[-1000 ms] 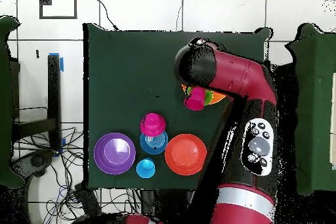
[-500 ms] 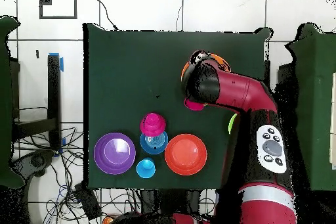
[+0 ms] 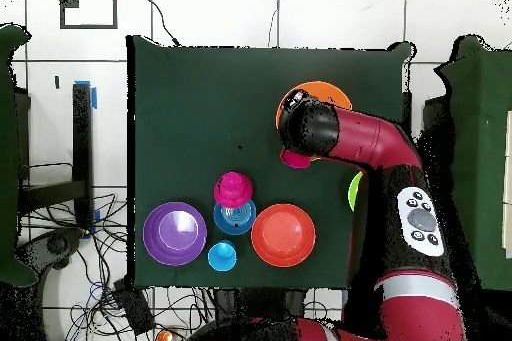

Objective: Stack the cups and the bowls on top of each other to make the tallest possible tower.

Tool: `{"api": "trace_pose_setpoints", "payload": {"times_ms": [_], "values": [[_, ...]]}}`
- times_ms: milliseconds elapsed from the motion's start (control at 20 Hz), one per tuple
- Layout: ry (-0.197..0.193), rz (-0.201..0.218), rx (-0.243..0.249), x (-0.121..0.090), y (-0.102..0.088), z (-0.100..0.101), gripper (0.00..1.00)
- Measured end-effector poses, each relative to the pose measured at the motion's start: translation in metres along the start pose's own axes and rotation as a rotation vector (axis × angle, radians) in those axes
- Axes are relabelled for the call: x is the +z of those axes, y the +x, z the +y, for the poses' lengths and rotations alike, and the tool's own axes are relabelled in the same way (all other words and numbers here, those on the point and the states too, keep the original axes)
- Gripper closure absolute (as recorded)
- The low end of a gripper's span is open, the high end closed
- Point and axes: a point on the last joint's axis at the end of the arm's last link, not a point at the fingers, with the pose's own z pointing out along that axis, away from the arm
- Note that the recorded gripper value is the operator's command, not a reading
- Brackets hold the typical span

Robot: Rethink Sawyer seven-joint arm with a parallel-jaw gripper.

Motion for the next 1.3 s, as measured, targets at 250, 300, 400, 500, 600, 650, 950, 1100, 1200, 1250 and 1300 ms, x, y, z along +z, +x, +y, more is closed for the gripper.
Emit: {"api": "trace_pose_setpoints", "payload": {"times_ms": [250, 300, 400, 500, 600, 650, 950, 1100, 1200, 1250, 1300], "values": [[0.053, 0.169, -0.006, -0.005, 0.018, 0.002, 0.00], [0.063, 0.201, -0.007, -0.007, 0.020, 0.002, 0.00], [0.085, 0.260, -0.009, -0.012, 0.022, 0.003, 0.00], [0.102, 0.304, -0.008, -0.017, 0.021, 0.003, 0.00], [0.114, 0.343, -0.006, -0.025, 0.017, 0.003, 0.00], [0.115, 0.350, -0.004, -0.028, 0.015, 0.003, 0.00], [0.081, 0.294, 0.012, -0.038, -0.004, 0.001, 1.00], [0.062, 0.228, 0.011, -0.038, -0.014, 0.000, 1.00], [0.048, 0.159, 0.001, -0.038, -0.023, -0.001, 1.00], [0.045, 0.146, -0.002, -0.037, -0.025, -0.001, 1.00], [0.044, 0.140, -0.004, -0.037, -0.025, -0.001, 1.00]]}}
